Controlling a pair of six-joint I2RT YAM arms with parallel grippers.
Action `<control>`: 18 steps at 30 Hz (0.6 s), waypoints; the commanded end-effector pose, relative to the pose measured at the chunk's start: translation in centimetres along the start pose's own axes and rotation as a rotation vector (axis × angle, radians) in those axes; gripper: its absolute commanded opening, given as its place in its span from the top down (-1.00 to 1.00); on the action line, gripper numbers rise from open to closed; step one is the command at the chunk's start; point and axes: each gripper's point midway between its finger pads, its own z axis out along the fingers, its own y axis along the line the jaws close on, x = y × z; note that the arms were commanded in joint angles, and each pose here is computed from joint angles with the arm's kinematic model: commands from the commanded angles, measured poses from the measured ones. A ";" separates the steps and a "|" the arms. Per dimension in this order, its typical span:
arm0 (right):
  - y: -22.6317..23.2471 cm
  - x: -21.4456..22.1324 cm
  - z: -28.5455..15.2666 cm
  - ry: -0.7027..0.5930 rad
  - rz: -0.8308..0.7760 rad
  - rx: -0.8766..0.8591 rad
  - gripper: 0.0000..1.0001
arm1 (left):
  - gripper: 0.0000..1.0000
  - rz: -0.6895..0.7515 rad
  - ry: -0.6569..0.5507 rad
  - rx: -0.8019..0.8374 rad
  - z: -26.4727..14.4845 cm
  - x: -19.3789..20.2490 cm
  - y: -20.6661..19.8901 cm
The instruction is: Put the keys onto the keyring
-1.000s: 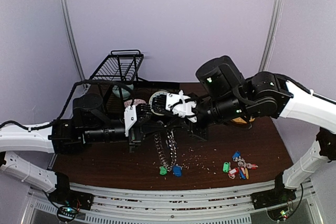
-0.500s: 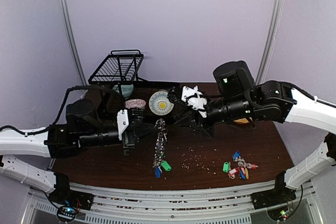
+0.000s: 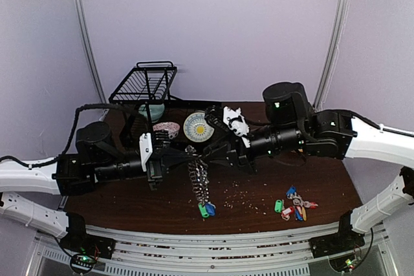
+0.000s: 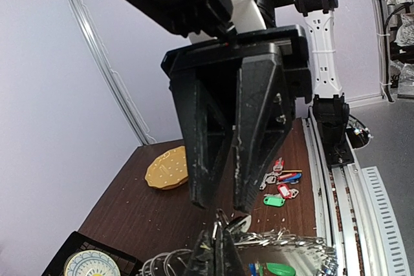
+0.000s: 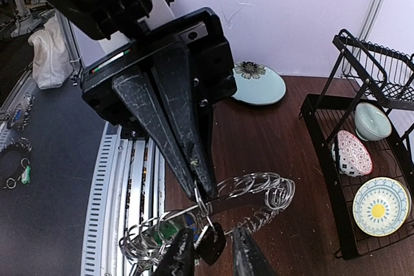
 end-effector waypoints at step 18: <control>0.8 0.8 1.3 0.010 0.037 -0.087 0.72 | 1.00 0.050 -0.160 0.001 -1.2 -3.7 0.1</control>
